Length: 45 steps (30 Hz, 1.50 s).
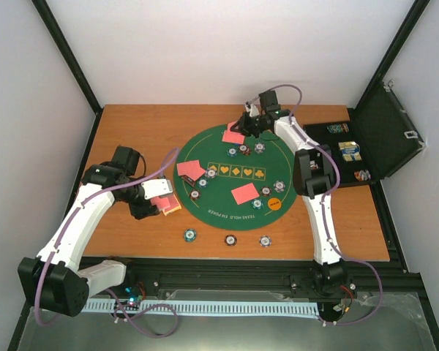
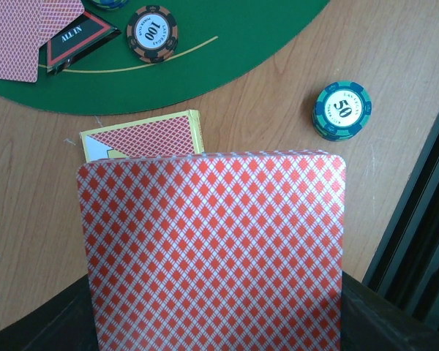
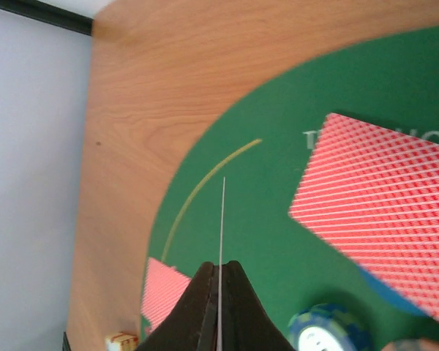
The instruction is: Distribute texas hold em gaming equipment
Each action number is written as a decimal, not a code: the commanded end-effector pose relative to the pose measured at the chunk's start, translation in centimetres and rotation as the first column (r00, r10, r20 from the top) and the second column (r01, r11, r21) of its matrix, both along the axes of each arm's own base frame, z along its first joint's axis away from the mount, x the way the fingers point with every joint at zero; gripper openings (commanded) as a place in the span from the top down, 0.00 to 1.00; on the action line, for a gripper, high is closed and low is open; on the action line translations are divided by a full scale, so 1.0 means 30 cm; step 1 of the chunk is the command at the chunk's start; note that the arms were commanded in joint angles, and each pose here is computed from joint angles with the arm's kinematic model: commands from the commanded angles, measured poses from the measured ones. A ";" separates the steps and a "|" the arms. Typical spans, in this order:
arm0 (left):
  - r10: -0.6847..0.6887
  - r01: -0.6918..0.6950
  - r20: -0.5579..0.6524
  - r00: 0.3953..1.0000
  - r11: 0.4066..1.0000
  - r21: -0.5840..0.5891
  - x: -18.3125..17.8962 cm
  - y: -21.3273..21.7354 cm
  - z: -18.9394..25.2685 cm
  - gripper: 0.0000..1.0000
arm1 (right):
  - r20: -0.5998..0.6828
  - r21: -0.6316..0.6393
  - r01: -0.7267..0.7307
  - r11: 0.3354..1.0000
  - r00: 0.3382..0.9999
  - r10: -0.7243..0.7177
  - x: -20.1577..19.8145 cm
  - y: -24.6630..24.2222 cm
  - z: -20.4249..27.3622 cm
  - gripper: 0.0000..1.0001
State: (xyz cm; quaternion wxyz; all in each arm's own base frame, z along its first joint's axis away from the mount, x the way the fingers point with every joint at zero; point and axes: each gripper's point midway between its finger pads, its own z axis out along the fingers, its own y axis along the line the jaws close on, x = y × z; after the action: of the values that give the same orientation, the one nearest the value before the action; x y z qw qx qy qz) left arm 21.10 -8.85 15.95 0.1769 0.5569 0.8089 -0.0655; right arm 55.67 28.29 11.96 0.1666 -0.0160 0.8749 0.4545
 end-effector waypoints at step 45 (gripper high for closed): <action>0.024 -0.023 0.022 0.999 0.999 -0.033 0.034 -0.015 0.044 0.99 | 0.088 0.061 -0.124 0.990 0.989 0.118 -0.844 0.177 0.243 0.23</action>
State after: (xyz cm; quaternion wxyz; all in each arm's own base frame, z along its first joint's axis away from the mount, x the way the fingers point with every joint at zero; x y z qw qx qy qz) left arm 21.43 -8.95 15.60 0.1706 0.5495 0.8149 -0.0705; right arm 33.02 31.07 17.07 0.1561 -0.0799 0.8896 0.4217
